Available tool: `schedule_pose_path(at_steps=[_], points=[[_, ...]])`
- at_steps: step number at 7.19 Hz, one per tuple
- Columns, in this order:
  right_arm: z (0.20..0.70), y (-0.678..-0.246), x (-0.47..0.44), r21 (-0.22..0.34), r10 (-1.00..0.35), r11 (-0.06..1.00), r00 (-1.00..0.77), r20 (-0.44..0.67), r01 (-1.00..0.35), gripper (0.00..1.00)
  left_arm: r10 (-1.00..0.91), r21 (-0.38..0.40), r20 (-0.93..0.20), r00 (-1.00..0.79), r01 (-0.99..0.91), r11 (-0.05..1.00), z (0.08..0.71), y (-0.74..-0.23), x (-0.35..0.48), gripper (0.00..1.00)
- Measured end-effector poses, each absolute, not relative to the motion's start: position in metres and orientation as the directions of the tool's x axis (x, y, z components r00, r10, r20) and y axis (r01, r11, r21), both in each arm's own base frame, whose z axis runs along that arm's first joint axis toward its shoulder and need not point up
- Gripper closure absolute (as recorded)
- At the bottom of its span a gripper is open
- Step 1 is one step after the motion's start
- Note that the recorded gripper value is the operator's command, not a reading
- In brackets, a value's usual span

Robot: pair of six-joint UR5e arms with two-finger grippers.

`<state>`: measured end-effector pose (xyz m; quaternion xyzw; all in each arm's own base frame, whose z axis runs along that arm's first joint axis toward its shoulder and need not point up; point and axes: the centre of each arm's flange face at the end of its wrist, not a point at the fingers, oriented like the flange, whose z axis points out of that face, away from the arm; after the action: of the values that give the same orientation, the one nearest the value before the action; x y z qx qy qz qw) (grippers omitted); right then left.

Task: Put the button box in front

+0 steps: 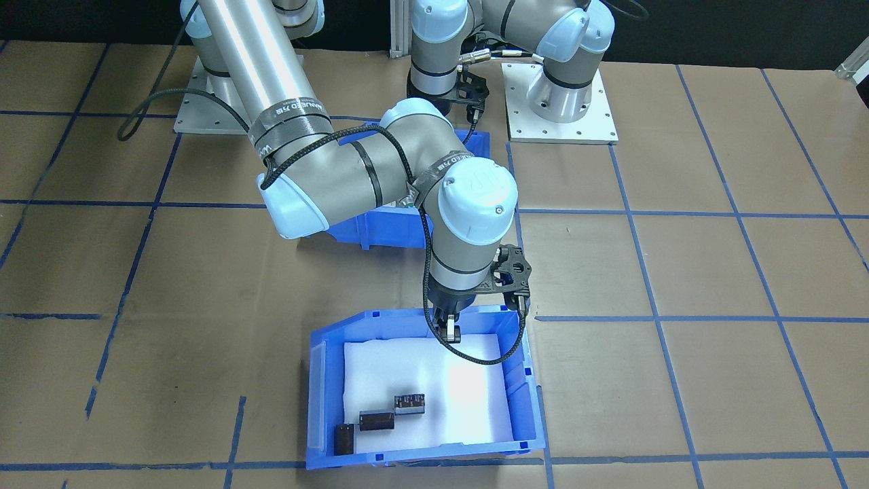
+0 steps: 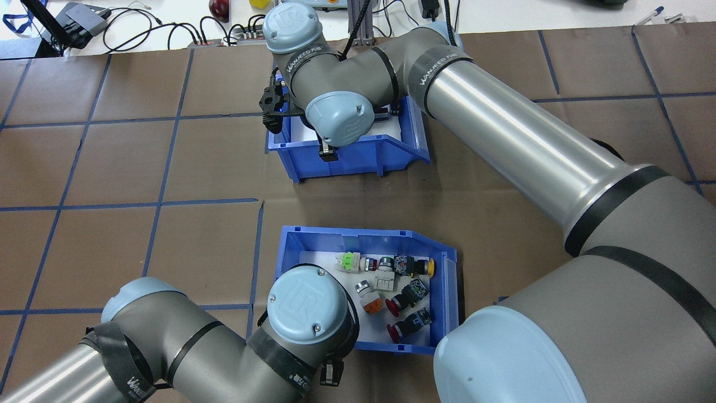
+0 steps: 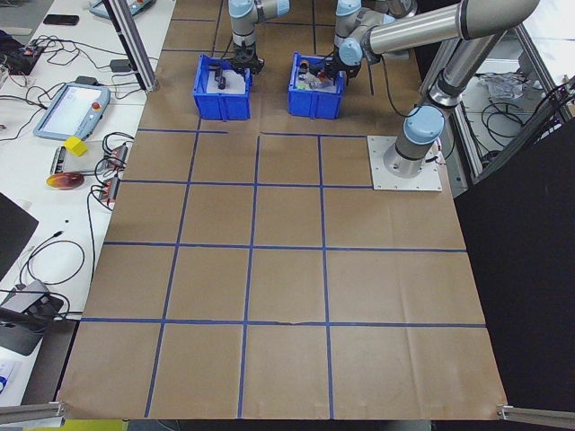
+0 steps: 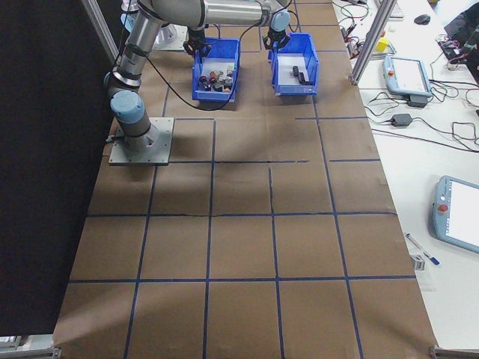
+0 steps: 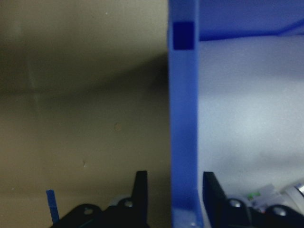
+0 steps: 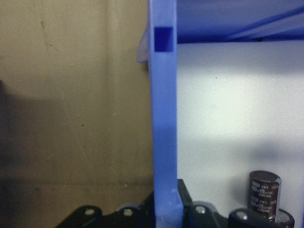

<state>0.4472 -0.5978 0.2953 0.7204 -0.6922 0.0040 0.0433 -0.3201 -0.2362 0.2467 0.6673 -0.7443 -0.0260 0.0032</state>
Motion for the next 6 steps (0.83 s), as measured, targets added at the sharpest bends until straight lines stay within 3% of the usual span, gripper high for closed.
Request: schedule_pose_path(at_steps=[2, 6], points=[[0.325, -0.608, 0.423, 0.065, -0.992, -0.027, 0.034, 0.122, -0.998, 0.92, -0.989, 0.111, 0.071, -0.129, -0.984, 0.136, 0.260, -0.240, -0.322, 1.00], [0.392, -0.652, 0.266, 0.104, -0.984, -0.024, 0.041, 0.173, -0.994, 0.92, -0.960, 0.052, 0.188, -0.208, -0.974, 0.222, 0.315, -0.290, -0.276, 1.00]])
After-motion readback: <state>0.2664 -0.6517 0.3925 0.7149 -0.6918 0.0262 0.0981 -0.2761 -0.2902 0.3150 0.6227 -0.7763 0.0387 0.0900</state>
